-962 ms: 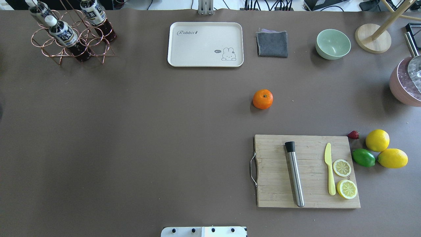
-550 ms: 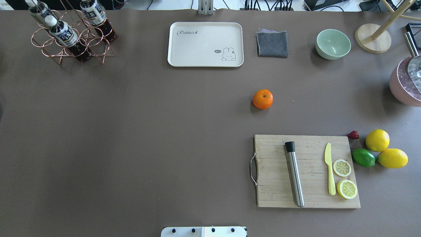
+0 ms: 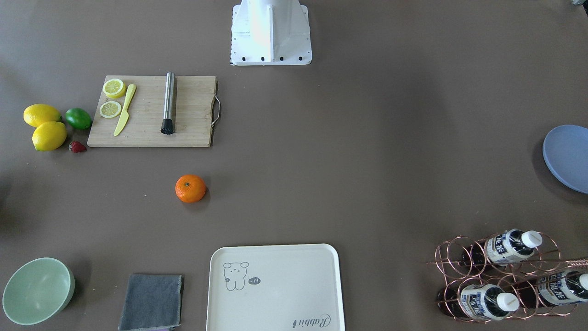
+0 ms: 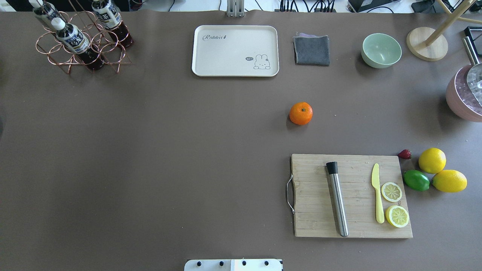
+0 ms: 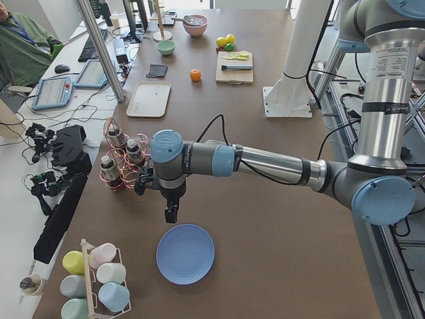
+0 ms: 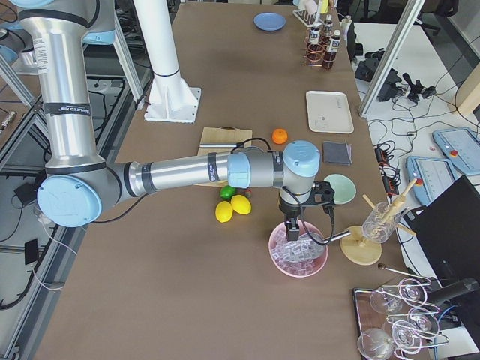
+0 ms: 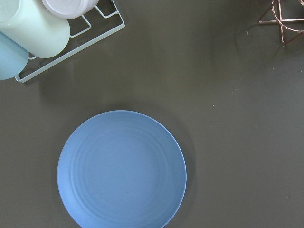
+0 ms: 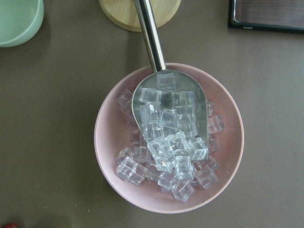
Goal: Pick orange to plate
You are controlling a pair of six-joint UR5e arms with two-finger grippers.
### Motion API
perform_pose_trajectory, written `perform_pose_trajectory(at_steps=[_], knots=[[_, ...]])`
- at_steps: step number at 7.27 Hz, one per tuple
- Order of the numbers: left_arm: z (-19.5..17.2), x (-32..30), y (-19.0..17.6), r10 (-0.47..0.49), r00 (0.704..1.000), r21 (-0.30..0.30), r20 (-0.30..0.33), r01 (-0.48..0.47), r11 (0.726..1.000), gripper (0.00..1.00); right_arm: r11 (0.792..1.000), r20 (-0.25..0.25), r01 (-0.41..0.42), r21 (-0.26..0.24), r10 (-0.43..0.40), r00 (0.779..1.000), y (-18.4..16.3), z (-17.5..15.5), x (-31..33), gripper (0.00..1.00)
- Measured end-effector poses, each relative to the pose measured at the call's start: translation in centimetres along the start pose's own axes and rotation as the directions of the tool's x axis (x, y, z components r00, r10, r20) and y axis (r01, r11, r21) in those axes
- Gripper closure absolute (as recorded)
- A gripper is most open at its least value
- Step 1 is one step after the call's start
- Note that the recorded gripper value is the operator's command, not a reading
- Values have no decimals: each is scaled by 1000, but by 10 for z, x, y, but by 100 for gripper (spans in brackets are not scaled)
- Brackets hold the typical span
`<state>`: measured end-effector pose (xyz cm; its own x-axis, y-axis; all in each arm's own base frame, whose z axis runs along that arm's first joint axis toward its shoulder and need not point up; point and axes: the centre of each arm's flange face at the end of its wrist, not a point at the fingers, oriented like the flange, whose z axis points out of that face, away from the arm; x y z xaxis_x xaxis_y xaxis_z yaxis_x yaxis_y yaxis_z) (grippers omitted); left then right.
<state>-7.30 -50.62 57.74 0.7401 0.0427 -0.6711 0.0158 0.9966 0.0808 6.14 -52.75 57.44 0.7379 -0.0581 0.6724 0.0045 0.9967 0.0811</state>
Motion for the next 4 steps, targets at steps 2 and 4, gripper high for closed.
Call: perform_pose_trajectory(at_steps=[2, 4], knots=[[-5, 5, -7, 11, 1000, 11, 1, -11, 1000, 2, 1000, 2, 3, 2, -3, 1000, 0, -1, -1, 0], [-7, 6, -8, 32, 999, 32, 3, -32, 999, 2, 1000, 3, 7, 8, -7, 1000, 0, -4, -4, 0]])
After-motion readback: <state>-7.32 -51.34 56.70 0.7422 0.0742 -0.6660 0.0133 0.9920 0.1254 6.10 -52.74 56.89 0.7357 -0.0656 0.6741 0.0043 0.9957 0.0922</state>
